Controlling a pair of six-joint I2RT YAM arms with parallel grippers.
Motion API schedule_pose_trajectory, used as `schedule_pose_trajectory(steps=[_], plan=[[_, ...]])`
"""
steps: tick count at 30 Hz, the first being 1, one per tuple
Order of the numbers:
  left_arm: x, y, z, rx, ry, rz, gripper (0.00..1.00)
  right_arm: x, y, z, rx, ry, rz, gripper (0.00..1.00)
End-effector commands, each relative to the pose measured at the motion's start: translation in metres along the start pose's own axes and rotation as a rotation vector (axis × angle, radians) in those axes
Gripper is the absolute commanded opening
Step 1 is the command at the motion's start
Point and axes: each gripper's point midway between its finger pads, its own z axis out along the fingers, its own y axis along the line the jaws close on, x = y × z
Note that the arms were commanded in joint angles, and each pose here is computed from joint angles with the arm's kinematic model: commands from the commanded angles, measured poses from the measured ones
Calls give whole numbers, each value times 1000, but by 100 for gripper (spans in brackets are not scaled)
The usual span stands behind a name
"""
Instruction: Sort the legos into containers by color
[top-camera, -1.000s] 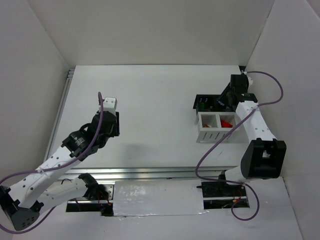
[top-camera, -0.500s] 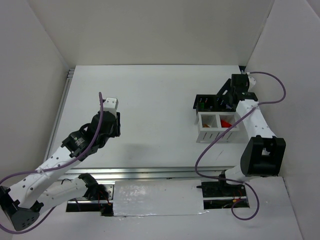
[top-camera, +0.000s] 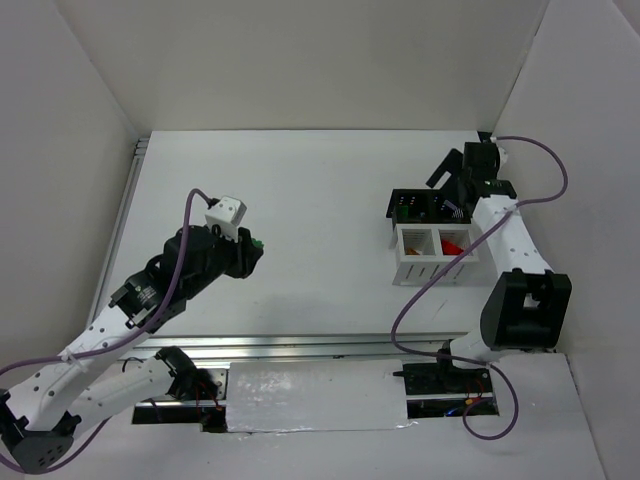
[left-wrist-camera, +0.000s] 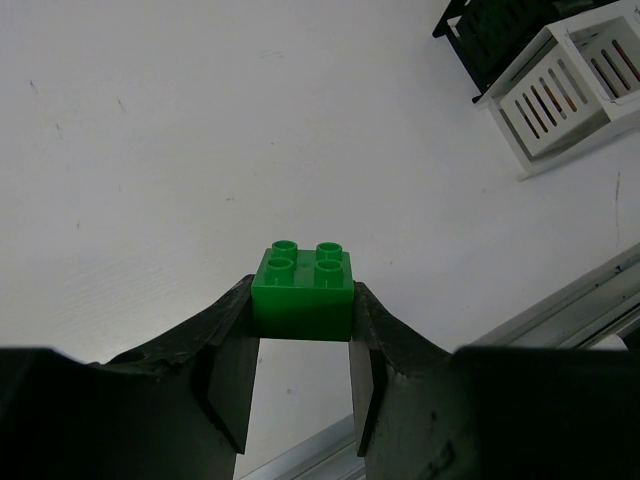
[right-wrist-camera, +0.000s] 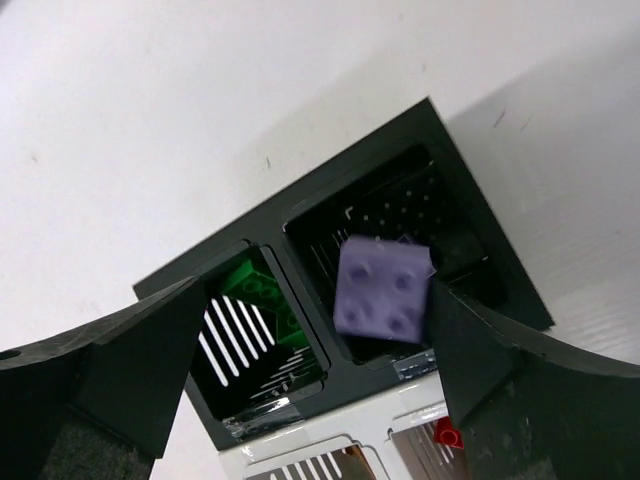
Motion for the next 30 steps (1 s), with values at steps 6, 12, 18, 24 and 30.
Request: schedule_pose_trajectory(steps=[6,12,18,24,30], plan=[[-18,-12,-5,72,-74,4,0,-3,17,5,-95,-16,-21,53],[-16,-12,-7,76,-70,7,0,-1,19,1,-99,10,-26,69],[-38,-49,-10,278,-138,36,0,64,121,-98,-652,188,-155,75],[-67,-128,-23,722,-290,200,0,130,190,-232,-1130,359,-229,80],[-44,-172,18,727,-249,512,0,143,178,-268,-1147,362,-238,79]])
